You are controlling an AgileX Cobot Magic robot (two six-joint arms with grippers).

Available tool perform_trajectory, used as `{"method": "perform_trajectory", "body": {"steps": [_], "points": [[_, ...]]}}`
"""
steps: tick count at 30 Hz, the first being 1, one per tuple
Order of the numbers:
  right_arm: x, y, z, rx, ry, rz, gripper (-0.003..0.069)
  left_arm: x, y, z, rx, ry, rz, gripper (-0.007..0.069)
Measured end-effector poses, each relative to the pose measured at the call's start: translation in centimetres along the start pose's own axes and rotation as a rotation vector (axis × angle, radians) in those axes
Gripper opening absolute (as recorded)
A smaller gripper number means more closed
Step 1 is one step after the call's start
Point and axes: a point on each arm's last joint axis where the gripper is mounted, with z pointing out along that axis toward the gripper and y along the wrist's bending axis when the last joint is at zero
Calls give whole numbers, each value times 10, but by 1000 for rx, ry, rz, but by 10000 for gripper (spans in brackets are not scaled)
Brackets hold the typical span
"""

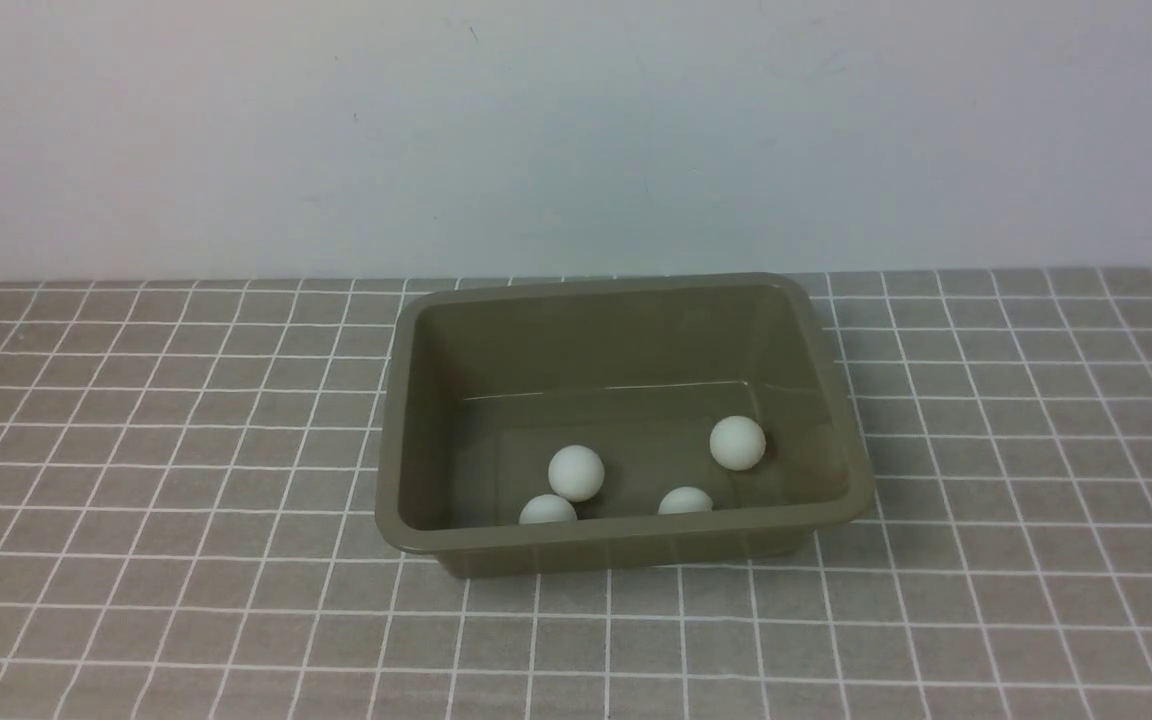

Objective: Put the table tennis balls into the box on the grey coffee tablecloth.

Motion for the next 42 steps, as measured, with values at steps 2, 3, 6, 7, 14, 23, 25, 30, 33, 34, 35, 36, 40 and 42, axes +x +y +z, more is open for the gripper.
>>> {"method": "perform_trajectory", "body": {"steps": [2, 3, 6, 7, 14, 23, 25, 30, 33, 34, 35, 36, 40, 42], "points": [[0, 0, 0, 0, 0, 0, -13, 15, 2, 2, -43, 1, -2, -5], [0, 0, 0, 0, 0, 0, -13, 26, 4, 3, -77, 3, -5, -5], [0, 0, 0, 0, 1, 0, -13, 63, 7, 12, -136, 87, -17, -5], [0, 0, 0, 0, 0, 0, -13, 69, 7, 14, -140, 109, -19, -5], [0, 0, 0, 0, 2, 0, -13, 77, 7, 15, -143, 148, -22, -5], [1, 0, 0, 1, 4, 0, -13, 77, 7, 15, -144, 148, -22, -5], [1, 0, 0, 1, 4, 0, -13, 77, 7, 15, -144, 148, -22, -5], [1, 0, 0, 1, 4, 0, -13, 77, 7, 15, -144, 148, -23, -5], [1, 0, 0, 1, 4, 0, -13, 77, 7, 15, -144, 148, -23, -5], [1, 0, 0, 1, 4, 0, -13, 77, 7, 15, -144, 148, -23, -5], [1, 0, 0, 1, 4, 0, -13, 77, 7, 15, -144, 148, -23, -5], [1, 0, 0, 1, 4, 0, -13, 77, 7, 15, -144, 148, -23, -5], [5, -1, -1, 5, 25, -20, -13, 77, 7, 15, -144, 148, -23, -5], [14, -3, -3, 32, 47, -51, -13, 77, 7, 15, -144, 148, -23, -5]]}}
